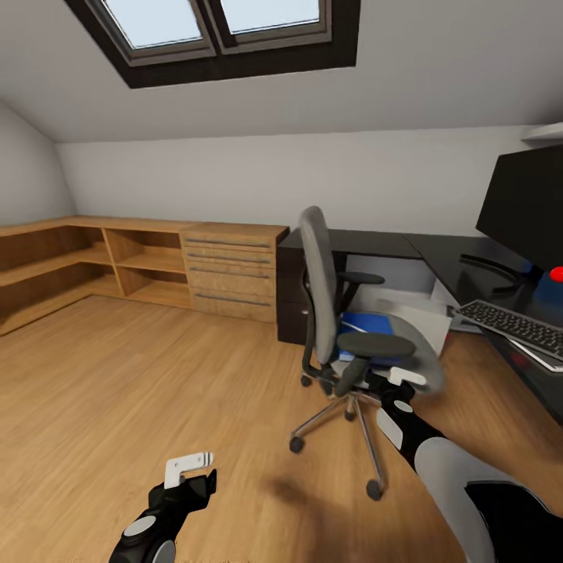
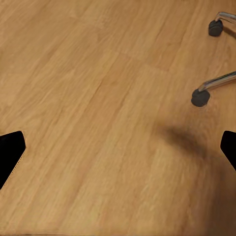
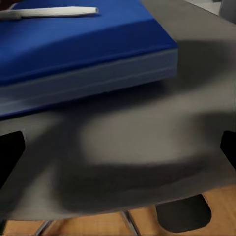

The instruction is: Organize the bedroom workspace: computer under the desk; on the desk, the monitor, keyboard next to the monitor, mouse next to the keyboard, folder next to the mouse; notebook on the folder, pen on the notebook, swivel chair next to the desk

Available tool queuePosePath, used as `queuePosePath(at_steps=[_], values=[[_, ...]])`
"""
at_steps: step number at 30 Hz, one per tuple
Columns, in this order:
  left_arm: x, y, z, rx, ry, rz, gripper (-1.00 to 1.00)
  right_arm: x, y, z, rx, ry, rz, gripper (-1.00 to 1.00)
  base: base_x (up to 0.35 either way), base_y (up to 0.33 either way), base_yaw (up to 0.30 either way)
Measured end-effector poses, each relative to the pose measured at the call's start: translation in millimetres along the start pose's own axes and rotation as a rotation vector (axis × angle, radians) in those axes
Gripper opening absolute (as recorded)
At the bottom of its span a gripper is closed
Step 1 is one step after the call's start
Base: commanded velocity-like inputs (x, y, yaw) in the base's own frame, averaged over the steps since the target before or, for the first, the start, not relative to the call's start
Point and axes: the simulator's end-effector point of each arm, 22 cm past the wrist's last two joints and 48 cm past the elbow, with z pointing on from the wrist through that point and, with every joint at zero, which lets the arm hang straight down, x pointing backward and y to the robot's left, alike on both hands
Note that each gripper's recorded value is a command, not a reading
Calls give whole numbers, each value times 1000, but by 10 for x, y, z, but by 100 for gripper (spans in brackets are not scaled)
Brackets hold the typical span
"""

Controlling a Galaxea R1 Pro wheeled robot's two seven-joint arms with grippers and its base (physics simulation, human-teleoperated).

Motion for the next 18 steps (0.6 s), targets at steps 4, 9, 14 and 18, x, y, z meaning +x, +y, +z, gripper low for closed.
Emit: queuePosePath(at_steps=[4, 9, 14, 18], values=[[7, 3, 3, -1, 1, 1, 100, 1, 0, 0, 0, 0, 0, 100, 0, 0, 273], [16, 10, 7, -4, 3, 2, 100, -1, 3, 0, -1, 0, -1, 100, 0, 0, 241], [21, 13, 10, -6, 3, 4, 100, -2, -1, 0, -1, 0, -1, 100, 0, 0, 30], [17, 13, 9, -6, 2, 4, 100, -3, -8, 2, 1, 0, 0, 100, 0, 0, -103]])
